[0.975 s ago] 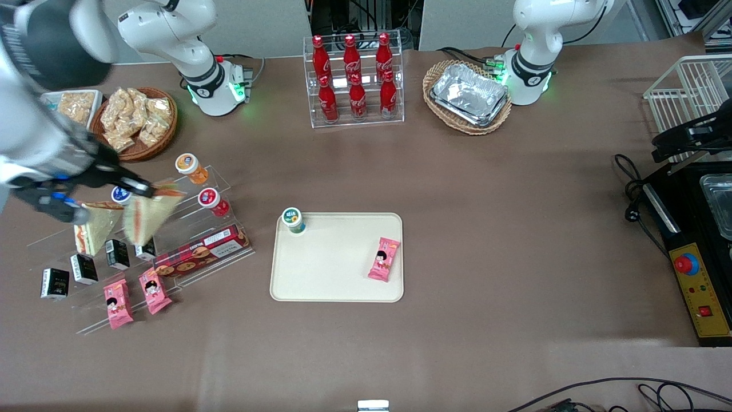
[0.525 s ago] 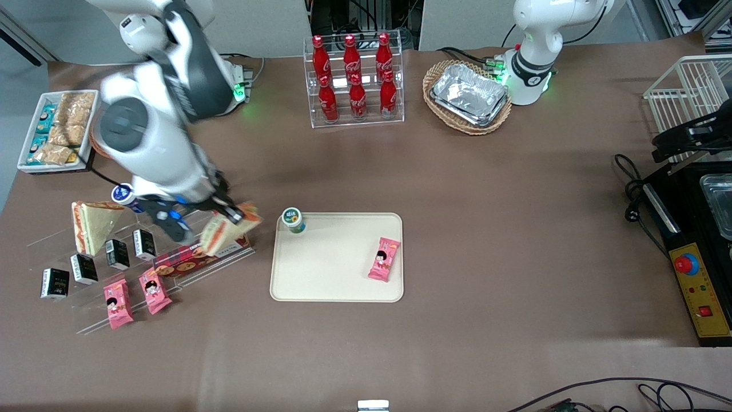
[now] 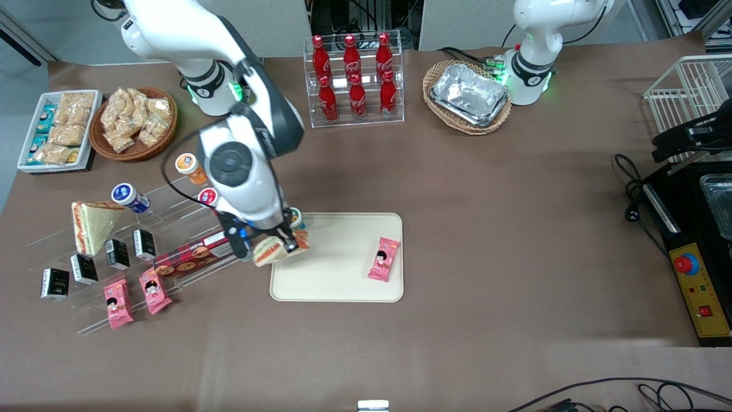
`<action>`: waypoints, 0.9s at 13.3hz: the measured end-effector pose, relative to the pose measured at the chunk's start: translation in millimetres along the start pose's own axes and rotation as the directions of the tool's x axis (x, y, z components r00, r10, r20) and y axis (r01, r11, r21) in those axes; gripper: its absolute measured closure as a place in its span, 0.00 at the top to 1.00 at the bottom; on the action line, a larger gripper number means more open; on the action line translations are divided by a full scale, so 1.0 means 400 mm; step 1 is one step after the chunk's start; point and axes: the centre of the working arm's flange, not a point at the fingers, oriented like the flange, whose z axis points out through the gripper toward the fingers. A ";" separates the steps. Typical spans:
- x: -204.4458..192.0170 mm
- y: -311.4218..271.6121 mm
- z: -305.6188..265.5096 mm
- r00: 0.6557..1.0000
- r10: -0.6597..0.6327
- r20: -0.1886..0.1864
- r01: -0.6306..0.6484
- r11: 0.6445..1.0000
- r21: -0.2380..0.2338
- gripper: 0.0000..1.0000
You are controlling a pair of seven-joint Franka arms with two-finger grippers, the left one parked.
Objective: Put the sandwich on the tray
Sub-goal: 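Carry the sandwich with the right gripper over the cream tray, then lower the sandwich onto the tray and open the right gripper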
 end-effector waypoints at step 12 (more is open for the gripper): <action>-0.123 -0.125 0.284 0.980 0.200 0.007 -0.200 0.973 0.114 0.08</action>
